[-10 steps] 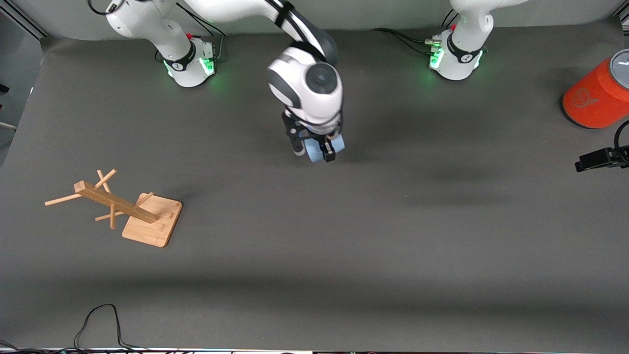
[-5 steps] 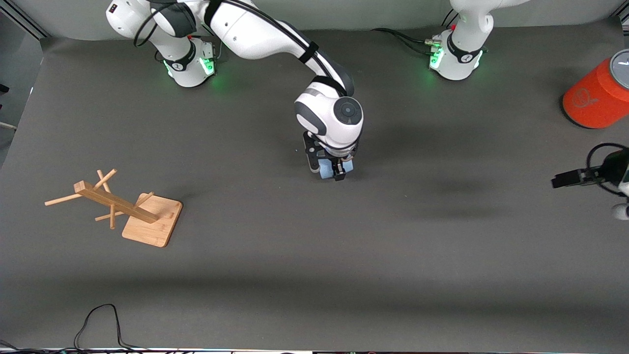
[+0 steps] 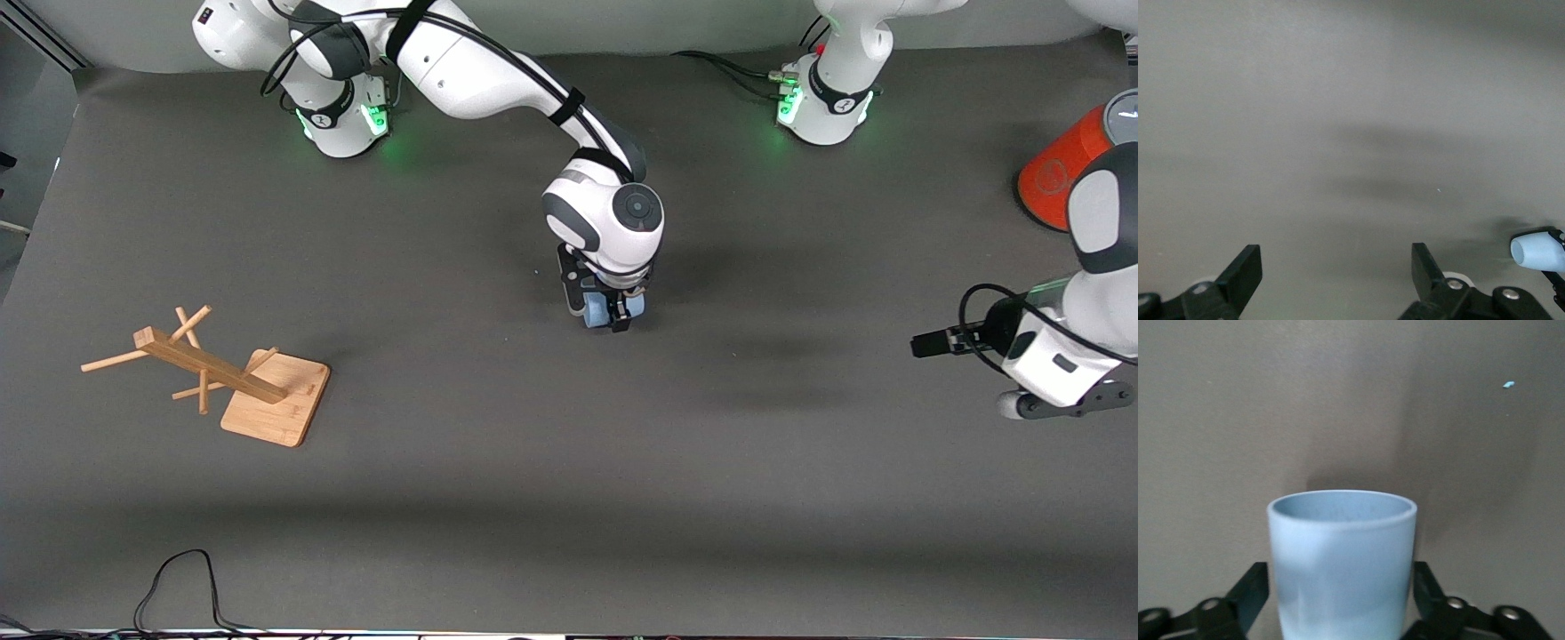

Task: Rotate and upright cup with both arms
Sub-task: 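Set the cup on its side, release, and withdraw the right gripper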

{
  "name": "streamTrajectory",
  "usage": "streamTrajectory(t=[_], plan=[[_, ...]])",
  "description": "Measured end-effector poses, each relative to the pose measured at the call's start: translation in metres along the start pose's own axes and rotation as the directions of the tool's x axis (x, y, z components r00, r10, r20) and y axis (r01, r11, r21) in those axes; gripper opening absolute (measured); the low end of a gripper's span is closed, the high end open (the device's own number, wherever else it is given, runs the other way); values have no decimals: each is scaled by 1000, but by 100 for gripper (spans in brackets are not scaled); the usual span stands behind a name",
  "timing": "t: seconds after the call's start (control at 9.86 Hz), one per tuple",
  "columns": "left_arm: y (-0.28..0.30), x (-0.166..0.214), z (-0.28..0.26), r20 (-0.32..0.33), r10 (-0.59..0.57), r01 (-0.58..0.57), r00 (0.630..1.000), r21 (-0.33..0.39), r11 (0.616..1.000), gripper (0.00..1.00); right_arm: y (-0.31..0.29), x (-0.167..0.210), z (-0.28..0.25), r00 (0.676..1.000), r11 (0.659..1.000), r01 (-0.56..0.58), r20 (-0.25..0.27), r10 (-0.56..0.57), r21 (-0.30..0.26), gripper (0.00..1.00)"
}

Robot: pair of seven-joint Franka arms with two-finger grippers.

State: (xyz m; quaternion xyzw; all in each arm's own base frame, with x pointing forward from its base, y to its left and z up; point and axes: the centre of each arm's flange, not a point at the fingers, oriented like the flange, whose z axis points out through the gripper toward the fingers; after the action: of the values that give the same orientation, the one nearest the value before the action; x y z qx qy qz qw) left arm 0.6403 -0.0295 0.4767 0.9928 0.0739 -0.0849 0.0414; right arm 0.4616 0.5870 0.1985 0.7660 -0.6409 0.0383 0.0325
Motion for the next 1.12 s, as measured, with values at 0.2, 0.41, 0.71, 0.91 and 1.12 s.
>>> streamTrajectory(t=[0.2,0.41,0.71,0.91,1.12], plan=[[7,0,3,18,-7,8,1000,-69,998,100,-21,18,-48,1000,1000,-21,19,21,23,100],[31,-2,12,43,-37,42,998,-110,993,100,-44,65,-115,999,1000,22,28,-22,-2,100],[136,-12,52,40,-279,282,959,-95,955,100,-71,184,-220,978,978,200,70,-196,-54,100],[207,-18,108,51,-451,454,891,-75,888,100,-78,279,-273,947,947,312,110,-303,-73,100],[266,-18,173,60,-614,616,787,-30,787,100,-72,361,-311,879,881,467,149,-454,-71,100]])
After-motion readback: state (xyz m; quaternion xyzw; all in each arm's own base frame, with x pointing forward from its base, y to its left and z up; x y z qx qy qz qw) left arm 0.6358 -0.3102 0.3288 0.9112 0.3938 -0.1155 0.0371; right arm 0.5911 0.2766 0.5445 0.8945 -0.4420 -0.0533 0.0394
